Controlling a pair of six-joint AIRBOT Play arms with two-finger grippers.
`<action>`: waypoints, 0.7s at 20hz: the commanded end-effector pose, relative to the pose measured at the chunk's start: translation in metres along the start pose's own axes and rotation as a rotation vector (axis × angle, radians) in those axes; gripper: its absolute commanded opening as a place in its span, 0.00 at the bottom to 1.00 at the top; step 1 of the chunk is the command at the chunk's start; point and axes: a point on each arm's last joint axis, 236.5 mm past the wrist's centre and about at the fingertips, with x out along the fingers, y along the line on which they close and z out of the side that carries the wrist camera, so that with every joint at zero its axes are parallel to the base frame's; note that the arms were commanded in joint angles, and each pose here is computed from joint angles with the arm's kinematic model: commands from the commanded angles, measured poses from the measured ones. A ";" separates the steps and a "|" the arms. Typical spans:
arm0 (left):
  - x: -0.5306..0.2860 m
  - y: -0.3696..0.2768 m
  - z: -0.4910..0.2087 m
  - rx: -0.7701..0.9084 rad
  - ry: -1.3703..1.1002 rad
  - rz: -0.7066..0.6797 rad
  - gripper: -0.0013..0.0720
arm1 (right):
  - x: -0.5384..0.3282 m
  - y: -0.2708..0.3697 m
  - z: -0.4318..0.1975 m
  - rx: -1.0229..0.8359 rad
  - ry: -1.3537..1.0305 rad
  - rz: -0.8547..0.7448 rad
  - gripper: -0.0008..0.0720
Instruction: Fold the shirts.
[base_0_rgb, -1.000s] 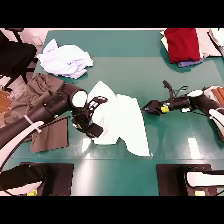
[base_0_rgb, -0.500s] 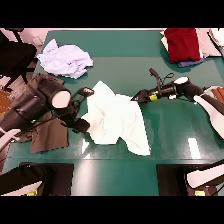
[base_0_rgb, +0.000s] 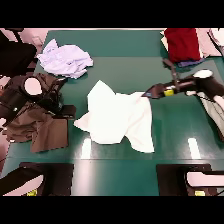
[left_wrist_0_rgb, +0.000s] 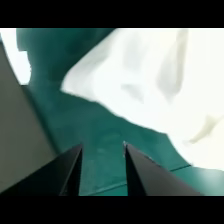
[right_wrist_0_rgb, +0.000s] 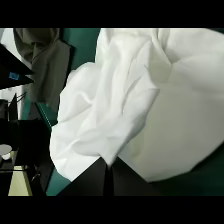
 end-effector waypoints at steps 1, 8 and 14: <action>0.028 -0.017 0.025 -0.090 -0.084 -0.218 0.46 | -0.054 -0.011 -0.031 0.057 -0.086 -0.139 0.03; 0.045 -0.011 0.148 -0.322 -0.469 -0.348 0.46 | -0.094 -0.027 -0.080 0.168 -0.221 -0.280 0.03; 0.075 -0.027 0.231 -0.247 -0.455 -0.421 0.46 | -0.086 -0.020 -0.095 0.177 -0.228 -0.270 0.03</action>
